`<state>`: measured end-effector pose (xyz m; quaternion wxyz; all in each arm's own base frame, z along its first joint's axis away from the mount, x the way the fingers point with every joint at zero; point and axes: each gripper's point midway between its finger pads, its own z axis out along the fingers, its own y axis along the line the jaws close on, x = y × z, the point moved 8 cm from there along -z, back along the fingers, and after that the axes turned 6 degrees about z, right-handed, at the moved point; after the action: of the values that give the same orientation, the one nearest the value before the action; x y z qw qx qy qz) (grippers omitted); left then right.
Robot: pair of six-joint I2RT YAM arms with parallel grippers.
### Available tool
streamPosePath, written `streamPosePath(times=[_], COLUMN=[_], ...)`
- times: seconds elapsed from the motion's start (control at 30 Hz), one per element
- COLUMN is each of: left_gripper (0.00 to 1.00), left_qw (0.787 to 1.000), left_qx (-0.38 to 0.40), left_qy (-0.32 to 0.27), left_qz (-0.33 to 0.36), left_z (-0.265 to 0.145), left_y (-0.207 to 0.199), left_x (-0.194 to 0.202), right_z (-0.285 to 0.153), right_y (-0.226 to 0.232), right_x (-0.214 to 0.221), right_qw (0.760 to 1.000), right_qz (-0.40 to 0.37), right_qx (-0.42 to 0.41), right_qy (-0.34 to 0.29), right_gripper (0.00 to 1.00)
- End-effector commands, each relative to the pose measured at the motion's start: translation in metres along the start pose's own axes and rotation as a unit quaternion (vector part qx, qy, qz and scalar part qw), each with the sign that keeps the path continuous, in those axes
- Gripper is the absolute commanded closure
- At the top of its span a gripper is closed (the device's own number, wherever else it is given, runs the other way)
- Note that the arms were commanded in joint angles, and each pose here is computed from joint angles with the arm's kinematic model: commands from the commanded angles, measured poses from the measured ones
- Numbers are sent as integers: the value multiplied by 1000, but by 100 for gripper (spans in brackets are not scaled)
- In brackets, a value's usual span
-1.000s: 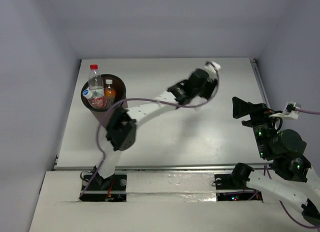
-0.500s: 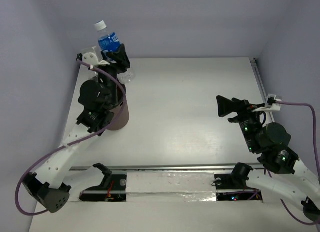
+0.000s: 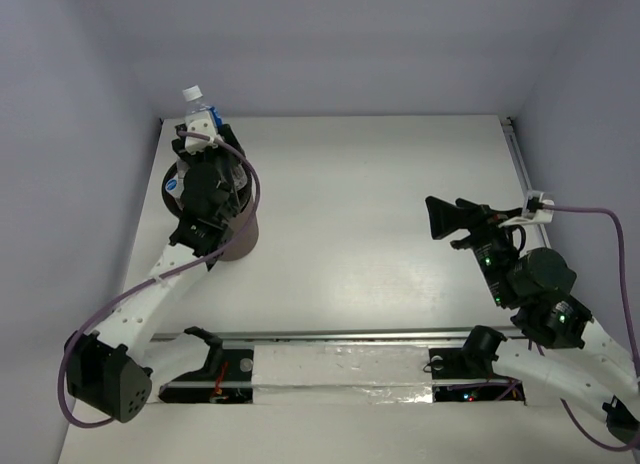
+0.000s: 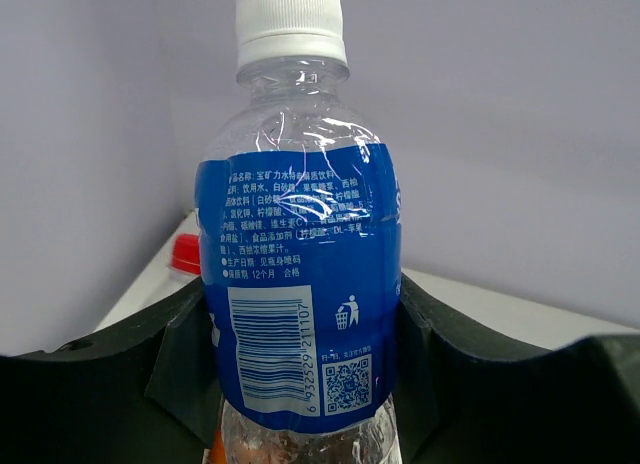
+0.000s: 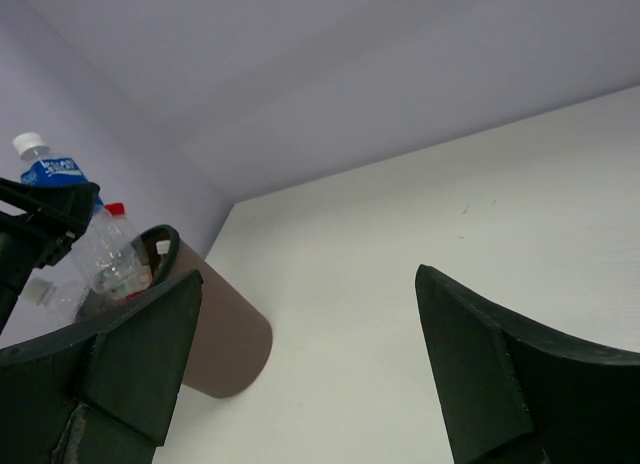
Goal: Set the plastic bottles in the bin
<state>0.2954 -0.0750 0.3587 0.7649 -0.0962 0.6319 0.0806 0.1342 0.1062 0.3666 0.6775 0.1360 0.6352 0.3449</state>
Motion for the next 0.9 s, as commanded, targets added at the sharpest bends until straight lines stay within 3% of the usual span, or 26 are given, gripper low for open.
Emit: streamPosePath(times=[0.0, 0.17, 0.3, 0.63, 0.73, 0.83, 0.87], left_gripper=[65, 61, 46, 31, 20, 2, 2], left_qw=[999, 1000, 1000, 999, 999, 999, 999], left_qx=[-18, -11, 0, -28, -33, -32, -30], left_qy=[-41, -12, 22, 38, 33, 24, 20], left_qz=[-20, -5, 2, 6, 1, -5, -9], left_z=[6, 15, 15, 8, 6, 3, 2], left_y=[13, 9, 3, 13, 15, 18, 19], left_x=[-20, 4, 31, 40, 36, 26, 23], right_z=[1, 5, 9, 12, 11, 11, 11], right_y=[3, 5, 7, 9, 8, 7, 7], right_x=[1, 9, 12, 13, 14, 15, 15], right_qw=[1000, 1000, 1000, 1000, 1000, 1000, 1000], right_qz=[9, 9, 11, 11, 13, 12, 12], right_qx=[-13, -17, -21, -24, -24, -21, -21], right_qy=[-2, 7, 10, 6, 7, 6, 6], right_gripper=[8, 8, 8, 8, 8, 8, 8])
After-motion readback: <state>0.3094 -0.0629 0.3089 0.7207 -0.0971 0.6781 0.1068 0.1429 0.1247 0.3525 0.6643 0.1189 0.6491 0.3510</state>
